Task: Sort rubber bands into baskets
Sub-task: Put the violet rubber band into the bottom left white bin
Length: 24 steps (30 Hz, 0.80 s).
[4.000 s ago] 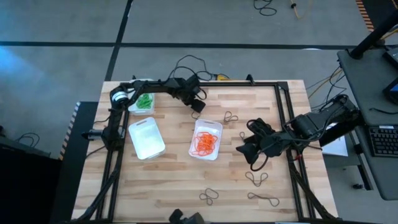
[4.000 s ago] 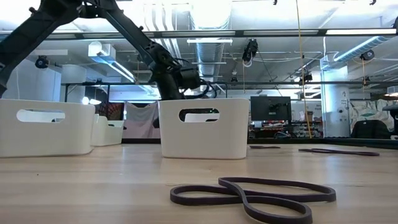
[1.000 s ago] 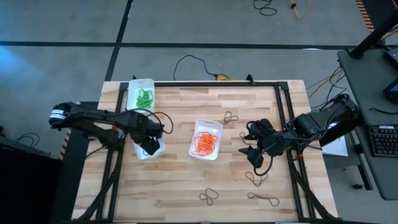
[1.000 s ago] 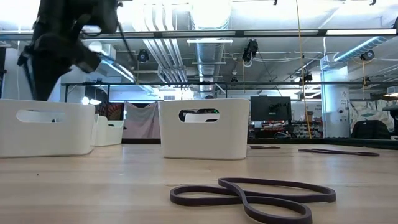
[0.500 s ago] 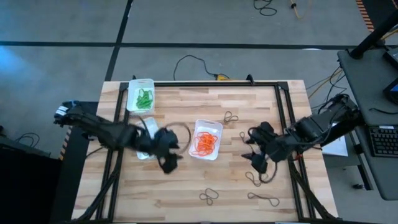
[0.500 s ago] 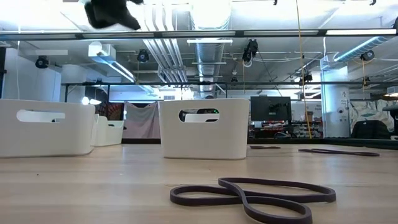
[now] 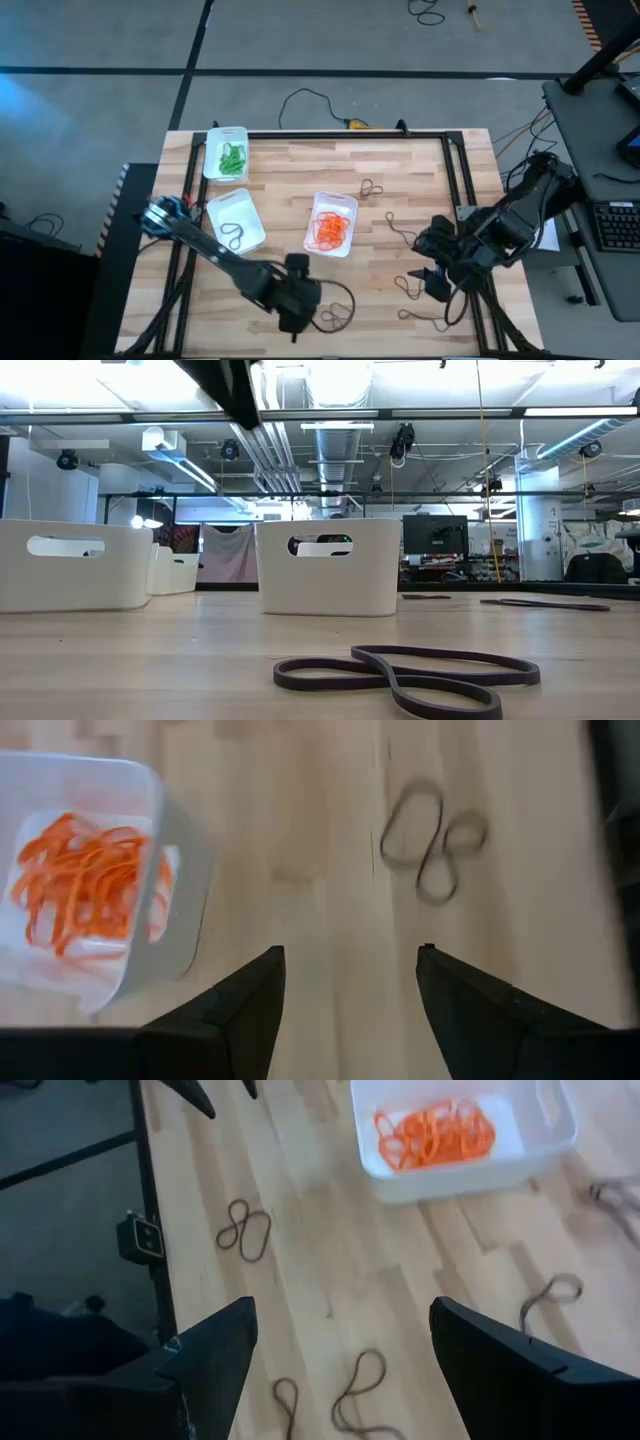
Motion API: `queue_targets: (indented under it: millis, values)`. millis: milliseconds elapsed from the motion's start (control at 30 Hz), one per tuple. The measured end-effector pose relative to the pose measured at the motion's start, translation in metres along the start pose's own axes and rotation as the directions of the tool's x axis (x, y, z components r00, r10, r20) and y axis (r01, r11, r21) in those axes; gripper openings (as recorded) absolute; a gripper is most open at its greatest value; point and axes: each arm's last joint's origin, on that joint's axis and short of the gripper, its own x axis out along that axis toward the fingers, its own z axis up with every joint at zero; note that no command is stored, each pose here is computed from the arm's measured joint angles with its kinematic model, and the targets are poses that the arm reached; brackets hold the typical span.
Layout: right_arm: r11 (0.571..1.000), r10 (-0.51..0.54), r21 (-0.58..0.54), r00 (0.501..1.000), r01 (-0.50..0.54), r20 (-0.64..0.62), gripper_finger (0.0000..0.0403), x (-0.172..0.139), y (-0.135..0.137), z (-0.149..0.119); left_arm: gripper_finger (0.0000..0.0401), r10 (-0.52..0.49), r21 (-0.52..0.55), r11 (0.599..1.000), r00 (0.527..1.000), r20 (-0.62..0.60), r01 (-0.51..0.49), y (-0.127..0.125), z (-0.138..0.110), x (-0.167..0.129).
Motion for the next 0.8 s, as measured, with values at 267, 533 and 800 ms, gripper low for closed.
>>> queue_targets:
  millis: [267, 533, 800]
  values:
    - [0.987, -0.020, 0.155, 0.997, 0.031, -0.074, 0.0286, 0.021, 0.013, -0.037, 0.0210, -0.063, 0.244, 0.968, 0.998, 0.022, 0.056, -0.006, 0.000, 0.024]
    - [0.977, 0.010, 0.212, 0.996, 0.008, -0.084, 0.0286, 0.046, 0.050, -0.054, 0.0211, -0.253, 0.556, 0.808, 0.967, 0.032, 0.193, -0.039, -0.008, 0.059]
    - [0.967, -0.002, 0.253, 0.996, 0.025, -0.092, 0.0286, 0.065, 0.082, -0.060, 0.0211, -0.247, 0.642, 0.746, 0.969, 0.020, 0.177, -0.048, -0.003, 0.103]
